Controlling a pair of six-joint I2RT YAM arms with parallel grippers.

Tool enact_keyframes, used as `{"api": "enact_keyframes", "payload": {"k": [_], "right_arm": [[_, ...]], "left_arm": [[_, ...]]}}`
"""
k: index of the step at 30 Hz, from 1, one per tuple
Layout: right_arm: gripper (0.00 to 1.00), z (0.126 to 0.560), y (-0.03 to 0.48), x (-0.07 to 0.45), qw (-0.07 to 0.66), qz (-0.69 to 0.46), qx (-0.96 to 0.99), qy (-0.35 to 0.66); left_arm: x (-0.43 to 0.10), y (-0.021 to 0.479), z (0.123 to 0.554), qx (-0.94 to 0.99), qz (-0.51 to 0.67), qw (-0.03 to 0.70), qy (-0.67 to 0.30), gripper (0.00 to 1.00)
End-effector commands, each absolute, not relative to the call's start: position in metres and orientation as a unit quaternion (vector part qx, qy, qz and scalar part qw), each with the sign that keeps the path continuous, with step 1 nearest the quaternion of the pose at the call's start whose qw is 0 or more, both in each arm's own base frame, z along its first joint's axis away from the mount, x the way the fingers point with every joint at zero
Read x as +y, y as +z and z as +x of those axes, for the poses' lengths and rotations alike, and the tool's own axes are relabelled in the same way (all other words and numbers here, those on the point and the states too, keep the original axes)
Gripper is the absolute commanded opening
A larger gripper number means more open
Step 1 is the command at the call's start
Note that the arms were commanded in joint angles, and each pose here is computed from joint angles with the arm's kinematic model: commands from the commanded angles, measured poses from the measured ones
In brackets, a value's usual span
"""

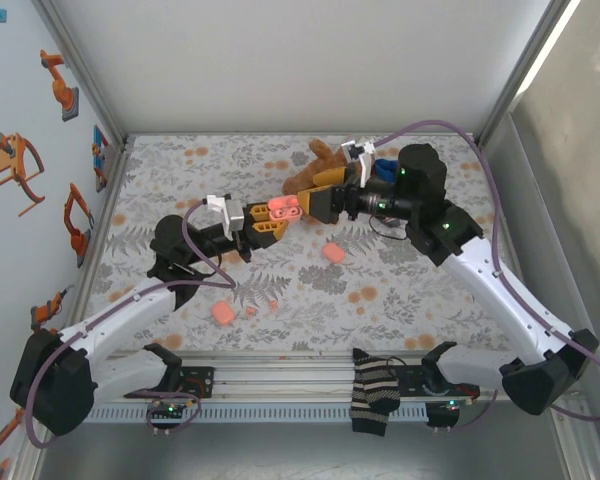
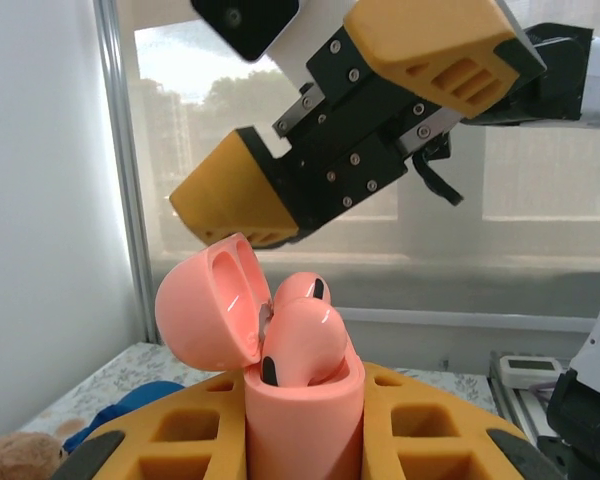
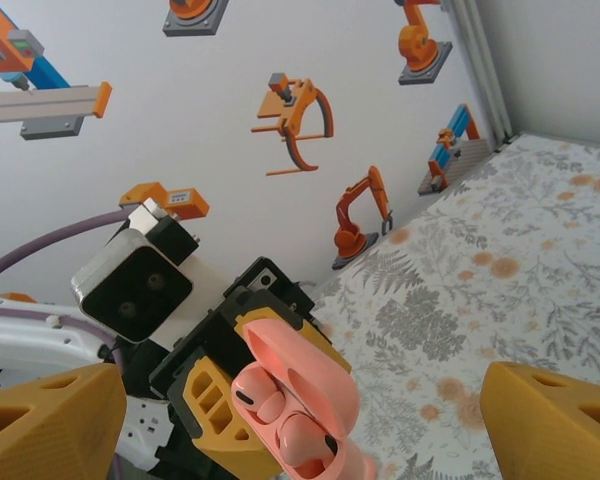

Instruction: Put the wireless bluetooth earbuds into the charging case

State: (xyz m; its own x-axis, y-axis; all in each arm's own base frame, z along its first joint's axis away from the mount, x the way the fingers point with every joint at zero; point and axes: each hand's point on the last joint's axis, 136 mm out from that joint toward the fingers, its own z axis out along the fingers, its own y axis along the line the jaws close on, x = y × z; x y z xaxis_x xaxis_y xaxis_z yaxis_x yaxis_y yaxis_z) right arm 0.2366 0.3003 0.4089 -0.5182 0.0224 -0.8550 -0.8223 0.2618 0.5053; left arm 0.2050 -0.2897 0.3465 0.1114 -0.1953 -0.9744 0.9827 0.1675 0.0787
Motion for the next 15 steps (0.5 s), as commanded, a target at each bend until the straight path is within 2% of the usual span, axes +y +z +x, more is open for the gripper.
{"api": "enact_keyframes", "payload": {"k": [1,9,15], "right_arm": [[0.9,0.226,0.42,0.307,0.374,-0.309,0.664,0.568],[0.9,0.221,0.413,0.314,0.347,-0.318,0.661,0.585],[0.85,0.211,0.416,0.32,0.323,-0.335,0.652,0.598]], "left_arm": [[-0.292,0.373,0.192,0.397,0.457,0.631,-0.485,0.0],[-0.298,0.379,0.195,0.38,0.459,0.631,-0.497,0.0],[-0.301,0.379,0.199,0.384,0.452,0.624,-0.508,0.0]]}}
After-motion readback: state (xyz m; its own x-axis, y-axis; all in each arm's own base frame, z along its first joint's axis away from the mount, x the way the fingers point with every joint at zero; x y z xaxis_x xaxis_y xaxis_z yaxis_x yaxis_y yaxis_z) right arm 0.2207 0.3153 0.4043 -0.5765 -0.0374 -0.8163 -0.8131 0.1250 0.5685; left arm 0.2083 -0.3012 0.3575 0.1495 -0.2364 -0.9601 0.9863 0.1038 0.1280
